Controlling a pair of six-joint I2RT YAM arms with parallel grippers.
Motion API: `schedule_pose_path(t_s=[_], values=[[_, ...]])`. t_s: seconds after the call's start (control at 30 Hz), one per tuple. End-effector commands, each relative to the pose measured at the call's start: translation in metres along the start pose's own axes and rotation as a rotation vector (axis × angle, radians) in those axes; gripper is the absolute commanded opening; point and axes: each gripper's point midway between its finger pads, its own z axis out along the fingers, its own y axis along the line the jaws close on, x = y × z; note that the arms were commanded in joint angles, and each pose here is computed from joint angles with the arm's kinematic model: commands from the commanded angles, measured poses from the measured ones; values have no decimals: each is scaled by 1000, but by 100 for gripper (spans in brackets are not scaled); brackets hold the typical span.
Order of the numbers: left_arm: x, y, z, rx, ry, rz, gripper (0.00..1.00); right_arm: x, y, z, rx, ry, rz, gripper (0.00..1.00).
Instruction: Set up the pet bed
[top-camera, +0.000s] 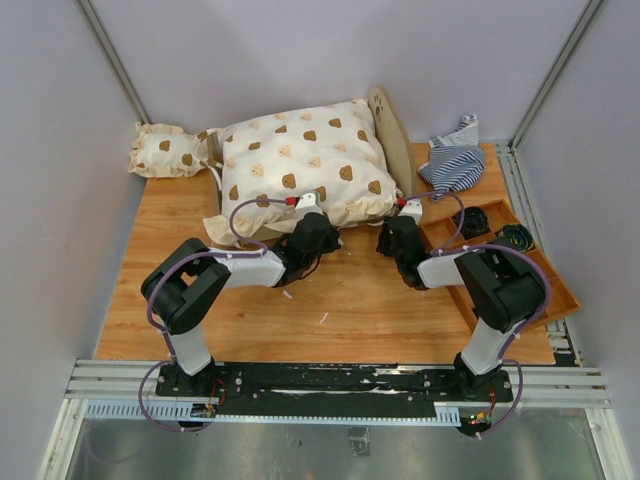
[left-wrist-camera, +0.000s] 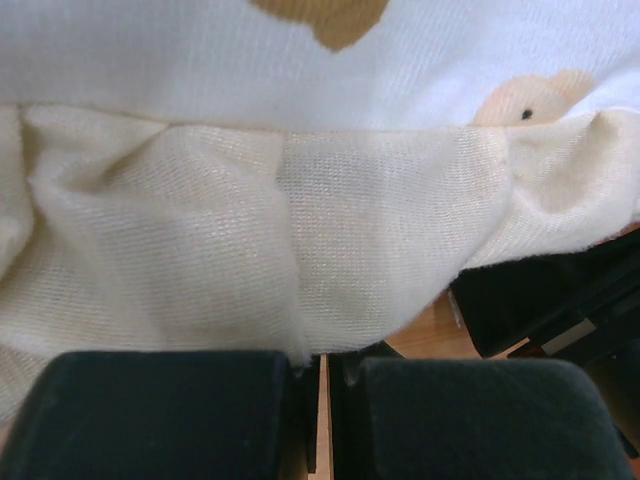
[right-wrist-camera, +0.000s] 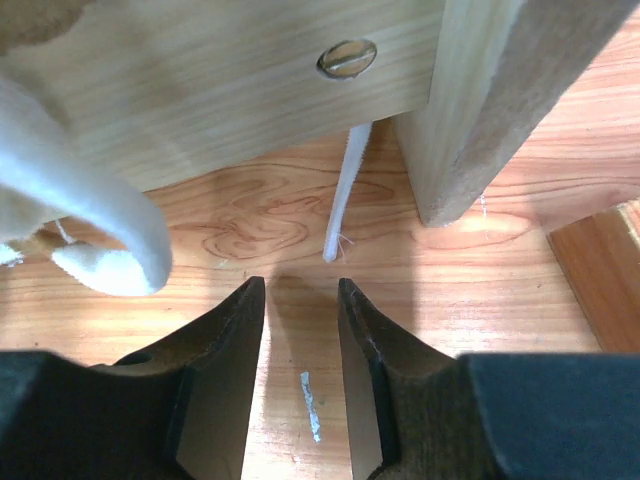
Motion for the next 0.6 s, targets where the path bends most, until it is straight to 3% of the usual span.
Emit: schedule_pose_path(t_s=[0.0, 0.17, 0.37, 0.57], values=[[-10, -1, 9, -13, -25, -10, 2, 2, 6, -2, -10, -22, 33, 36], [-12, 0, 11, -17, -25, -10, 2, -9, 2, 5, 55, -88, -8, 36], [-9, -1, 9, -6, -12, -18, 2, 5, -14, 14, 166, -51, 29, 36], [-10, -3, 5, 9, -13, -39, 2, 8, -29, 12, 274, -13, 28, 27]])
